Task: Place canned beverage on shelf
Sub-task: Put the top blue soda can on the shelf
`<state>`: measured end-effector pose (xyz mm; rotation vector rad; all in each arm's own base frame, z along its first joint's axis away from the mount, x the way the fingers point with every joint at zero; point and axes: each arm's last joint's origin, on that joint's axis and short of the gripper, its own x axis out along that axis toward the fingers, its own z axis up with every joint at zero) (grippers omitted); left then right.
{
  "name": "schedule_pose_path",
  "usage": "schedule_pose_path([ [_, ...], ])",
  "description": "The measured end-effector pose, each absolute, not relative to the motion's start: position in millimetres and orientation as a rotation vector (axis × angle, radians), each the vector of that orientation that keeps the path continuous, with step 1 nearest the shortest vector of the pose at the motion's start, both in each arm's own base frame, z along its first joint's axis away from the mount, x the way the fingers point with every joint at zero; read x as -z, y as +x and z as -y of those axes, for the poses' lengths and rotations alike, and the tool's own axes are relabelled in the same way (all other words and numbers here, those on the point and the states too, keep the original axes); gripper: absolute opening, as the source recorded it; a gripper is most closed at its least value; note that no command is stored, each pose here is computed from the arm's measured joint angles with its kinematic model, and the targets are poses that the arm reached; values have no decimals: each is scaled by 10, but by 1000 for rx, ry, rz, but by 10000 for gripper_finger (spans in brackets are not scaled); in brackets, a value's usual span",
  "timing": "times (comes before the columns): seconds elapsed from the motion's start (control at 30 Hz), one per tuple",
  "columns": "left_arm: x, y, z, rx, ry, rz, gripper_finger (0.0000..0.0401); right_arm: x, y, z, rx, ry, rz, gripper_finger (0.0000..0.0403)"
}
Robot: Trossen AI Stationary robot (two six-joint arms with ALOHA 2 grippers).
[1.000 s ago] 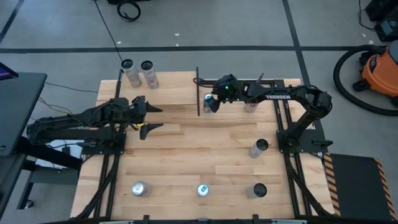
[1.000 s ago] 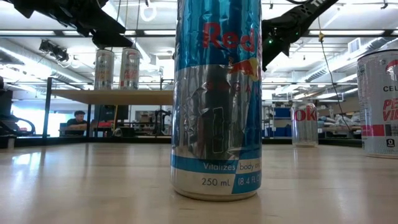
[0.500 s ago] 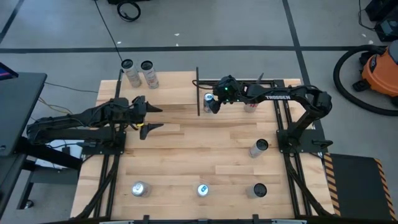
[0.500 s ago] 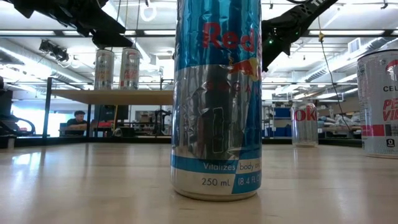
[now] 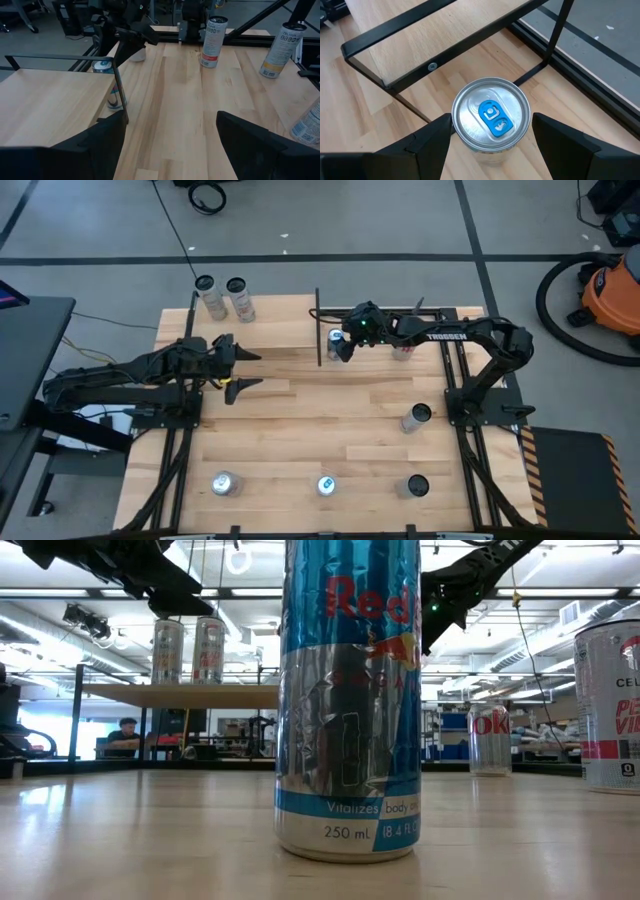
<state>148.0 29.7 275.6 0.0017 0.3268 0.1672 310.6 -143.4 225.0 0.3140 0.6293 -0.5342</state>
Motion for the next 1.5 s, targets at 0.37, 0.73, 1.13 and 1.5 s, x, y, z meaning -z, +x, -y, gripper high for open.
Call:
schedule_pose_path([
  [0.37,-2756,1480,-297,-167,2,-327,311,-2237,3097,1428,534,325,-645,283],
  [0.73,-2755,1480,-297,-167,2,-327,311,-2239,3099,1429,537,323,-642,212],
  [1.13,-2748,1478,-297,-167,-1,-335,311,-2242,3099,1427,531,326,-641,197],
  [1.5,-2741,1476,-296,-168,-10,-342,311,-2237,3102,1412,487,345,-647,200],
])
